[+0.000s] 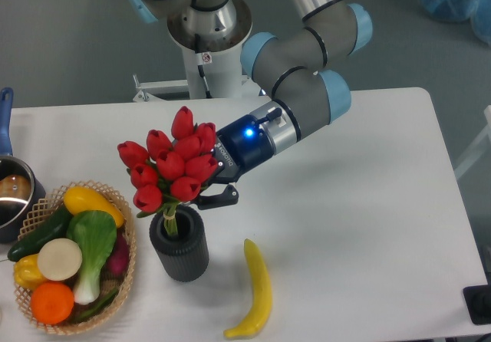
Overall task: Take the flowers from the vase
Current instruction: 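Lift the gripped tulips upward out of the dark vase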
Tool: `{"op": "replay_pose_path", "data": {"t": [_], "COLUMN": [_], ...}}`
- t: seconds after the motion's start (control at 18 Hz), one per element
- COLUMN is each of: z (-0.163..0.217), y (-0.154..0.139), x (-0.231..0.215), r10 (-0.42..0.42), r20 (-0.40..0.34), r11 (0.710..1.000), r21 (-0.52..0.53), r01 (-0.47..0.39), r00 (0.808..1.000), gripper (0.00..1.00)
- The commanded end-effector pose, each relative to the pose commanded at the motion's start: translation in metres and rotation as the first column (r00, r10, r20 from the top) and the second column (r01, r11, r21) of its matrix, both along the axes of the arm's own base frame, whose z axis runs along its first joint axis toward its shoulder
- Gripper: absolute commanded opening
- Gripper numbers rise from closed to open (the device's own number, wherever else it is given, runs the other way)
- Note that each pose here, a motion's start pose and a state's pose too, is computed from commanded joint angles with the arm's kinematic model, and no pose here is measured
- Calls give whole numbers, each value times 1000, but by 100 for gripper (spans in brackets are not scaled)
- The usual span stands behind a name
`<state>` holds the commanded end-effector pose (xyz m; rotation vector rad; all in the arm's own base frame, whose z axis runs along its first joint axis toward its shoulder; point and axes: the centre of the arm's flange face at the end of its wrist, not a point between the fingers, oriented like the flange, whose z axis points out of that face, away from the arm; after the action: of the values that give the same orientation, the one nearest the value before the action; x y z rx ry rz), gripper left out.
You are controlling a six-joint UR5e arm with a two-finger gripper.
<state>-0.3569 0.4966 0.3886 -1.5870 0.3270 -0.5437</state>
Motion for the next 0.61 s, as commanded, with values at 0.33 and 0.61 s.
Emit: {"op": "replay_pose_path", "data": {"t": [0.33, 0.61], "z": [5, 10], "y": [-7, -9], "x": [4, 6], "r10": [7, 4], "r20": [13, 30], "r11": [1000, 1000], "r21": [-8, 10], "r01": [-7, -5], "r00": [1000, 1000], "gripper": [40, 40]}}
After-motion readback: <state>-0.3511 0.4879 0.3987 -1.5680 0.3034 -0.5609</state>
